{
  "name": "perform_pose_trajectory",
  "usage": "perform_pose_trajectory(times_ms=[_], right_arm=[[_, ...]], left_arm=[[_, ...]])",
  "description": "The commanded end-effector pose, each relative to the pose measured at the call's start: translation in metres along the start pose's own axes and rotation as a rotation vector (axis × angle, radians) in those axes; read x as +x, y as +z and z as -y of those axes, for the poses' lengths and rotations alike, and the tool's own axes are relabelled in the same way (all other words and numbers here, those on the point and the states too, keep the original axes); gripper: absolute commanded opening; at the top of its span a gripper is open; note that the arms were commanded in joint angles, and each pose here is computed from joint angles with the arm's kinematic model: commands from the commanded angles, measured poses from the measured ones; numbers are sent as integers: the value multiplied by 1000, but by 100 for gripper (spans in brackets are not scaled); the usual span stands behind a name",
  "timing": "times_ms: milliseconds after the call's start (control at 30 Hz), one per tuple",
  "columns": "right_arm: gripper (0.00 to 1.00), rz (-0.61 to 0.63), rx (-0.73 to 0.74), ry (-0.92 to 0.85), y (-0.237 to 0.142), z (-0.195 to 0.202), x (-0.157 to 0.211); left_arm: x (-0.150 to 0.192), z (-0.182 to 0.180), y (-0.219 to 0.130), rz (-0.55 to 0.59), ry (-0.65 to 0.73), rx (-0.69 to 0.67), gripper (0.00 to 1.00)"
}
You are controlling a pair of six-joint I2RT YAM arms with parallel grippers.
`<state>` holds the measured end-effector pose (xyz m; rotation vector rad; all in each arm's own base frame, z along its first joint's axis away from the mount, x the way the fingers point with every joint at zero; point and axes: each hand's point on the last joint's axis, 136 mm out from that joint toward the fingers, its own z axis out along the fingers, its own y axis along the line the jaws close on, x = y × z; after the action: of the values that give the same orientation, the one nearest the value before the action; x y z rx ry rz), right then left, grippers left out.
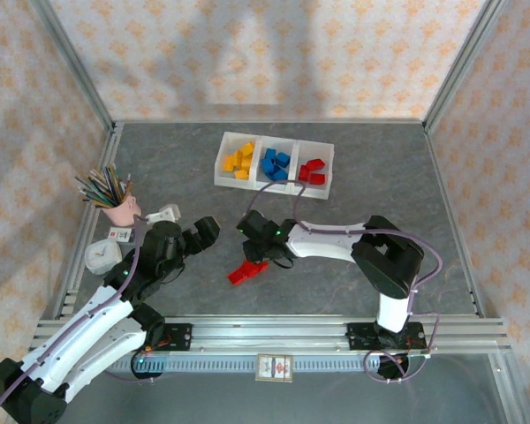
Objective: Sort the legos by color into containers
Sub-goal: Pick up the lego from the bottom-center of the table, then place the lego in the container.
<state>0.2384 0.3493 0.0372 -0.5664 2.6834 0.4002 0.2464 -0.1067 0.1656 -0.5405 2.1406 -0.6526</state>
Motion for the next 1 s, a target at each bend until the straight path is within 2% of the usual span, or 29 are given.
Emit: perform_pose_trajectory(times_ms=[0,367,533,700,967], right_arm=[[27,-1,28,31,-4,13,4],[25,124,0,148,-48,39,-33],[25,235,50,251,-78,84,-79],[25,390,156,375,-105,152,-137],[25,450,353,413,-88,233,-193]], left_arm=[[-3,-7,2,15,-14,-30,99],[-10,10,5,10,-2,8,99],[-10,30,16,-16,12,66,99],[-16,48,32,-24,35,89,99],[-30,70,53,-4,72,106,99]])
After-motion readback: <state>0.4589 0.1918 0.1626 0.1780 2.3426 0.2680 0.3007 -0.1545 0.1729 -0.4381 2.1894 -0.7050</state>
